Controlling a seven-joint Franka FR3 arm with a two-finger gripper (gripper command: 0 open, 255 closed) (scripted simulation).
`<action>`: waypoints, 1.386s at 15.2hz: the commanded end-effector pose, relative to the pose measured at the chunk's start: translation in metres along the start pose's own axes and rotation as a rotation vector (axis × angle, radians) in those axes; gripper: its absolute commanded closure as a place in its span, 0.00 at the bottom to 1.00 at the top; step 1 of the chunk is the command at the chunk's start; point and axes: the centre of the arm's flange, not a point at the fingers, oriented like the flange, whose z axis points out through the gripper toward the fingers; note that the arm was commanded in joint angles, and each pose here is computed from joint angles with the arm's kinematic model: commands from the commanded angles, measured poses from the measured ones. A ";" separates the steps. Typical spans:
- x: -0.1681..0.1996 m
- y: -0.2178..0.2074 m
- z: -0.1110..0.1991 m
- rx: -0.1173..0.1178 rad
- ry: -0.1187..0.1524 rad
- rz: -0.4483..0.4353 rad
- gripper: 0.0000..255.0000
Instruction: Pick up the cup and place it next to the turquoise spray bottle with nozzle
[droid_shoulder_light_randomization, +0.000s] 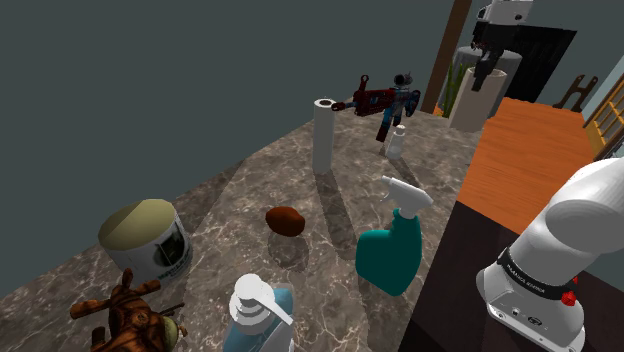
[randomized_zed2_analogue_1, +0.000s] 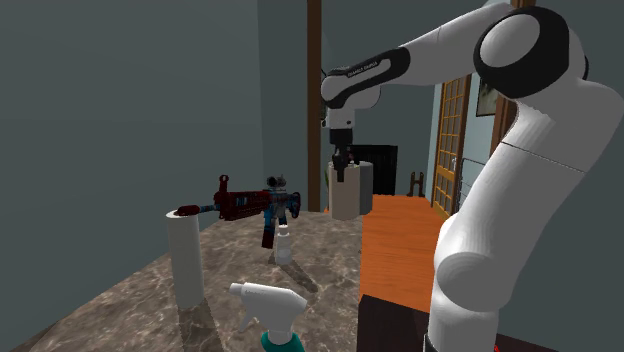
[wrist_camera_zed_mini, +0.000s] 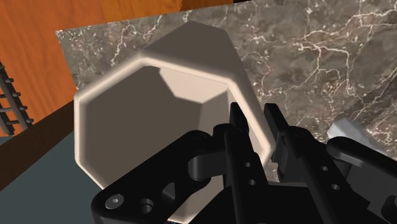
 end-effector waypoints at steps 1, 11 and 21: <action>0.000 0.001 -0.011 0.000 0.000 0.000 1.00; -0.001 0.001 -0.064 0.000 0.000 0.000 1.00; -0.003 0.001 -0.117 0.000 0.000 0.000 1.00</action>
